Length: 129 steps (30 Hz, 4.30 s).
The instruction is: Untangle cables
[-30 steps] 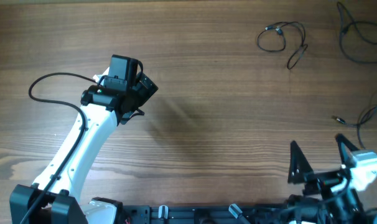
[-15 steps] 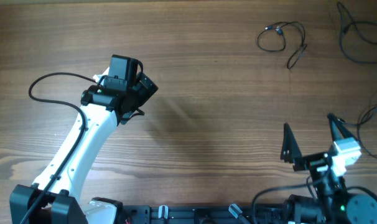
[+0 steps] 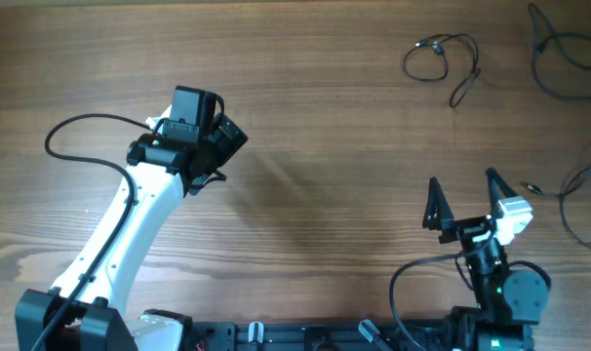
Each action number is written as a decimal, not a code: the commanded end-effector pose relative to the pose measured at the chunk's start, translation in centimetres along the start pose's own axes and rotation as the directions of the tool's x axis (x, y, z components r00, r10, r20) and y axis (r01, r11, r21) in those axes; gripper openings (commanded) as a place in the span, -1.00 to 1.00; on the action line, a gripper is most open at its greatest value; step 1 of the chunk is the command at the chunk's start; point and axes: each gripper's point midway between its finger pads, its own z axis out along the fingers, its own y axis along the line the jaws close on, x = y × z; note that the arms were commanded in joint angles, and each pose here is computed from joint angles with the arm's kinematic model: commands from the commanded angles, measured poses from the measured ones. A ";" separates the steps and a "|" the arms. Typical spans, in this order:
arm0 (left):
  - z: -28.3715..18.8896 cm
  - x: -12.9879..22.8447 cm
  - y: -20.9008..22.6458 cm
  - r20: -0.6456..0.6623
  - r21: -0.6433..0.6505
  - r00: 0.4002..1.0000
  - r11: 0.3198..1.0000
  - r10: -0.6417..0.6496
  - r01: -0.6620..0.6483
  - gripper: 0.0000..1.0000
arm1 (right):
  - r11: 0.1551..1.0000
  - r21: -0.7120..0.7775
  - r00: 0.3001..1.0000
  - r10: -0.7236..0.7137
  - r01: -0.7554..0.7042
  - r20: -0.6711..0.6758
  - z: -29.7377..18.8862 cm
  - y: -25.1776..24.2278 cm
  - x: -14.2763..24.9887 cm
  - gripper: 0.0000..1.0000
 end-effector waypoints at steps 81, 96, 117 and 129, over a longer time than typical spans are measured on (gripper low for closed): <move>-8.8 0.5 6.1 0.577 0.420 0.813 0.822 0.086 -0.385 1.00 | 0.975 0.149 0.984 -0.153 0.165 -0.086 -0.2 -3.0 2.7 1.00; -8.1 0.9 9.0 0.704 0.410 0.709 0.800 0.028 -0.439 1.00 | 0.975 0.149 0.984 -0.153 0.165 -0.086 -0.2 -3.0 2.7 0.99; -8.2 2.6 6.5 0.862 0.172 0.413 0.596 0.295 -0.785 1.00 | 0.975 0.149 0.984 -0.153 0.165 -0.086 -0.2 -3.0 2.7 0.99; -8.3 2.6 6.5 0.874 0.099 0.344 0.566 0.344 -0.819 1.00 | 0.975 0.149 0.984 -0.153 0.164 -0.086 -0.2 -3.0 2.7 1.00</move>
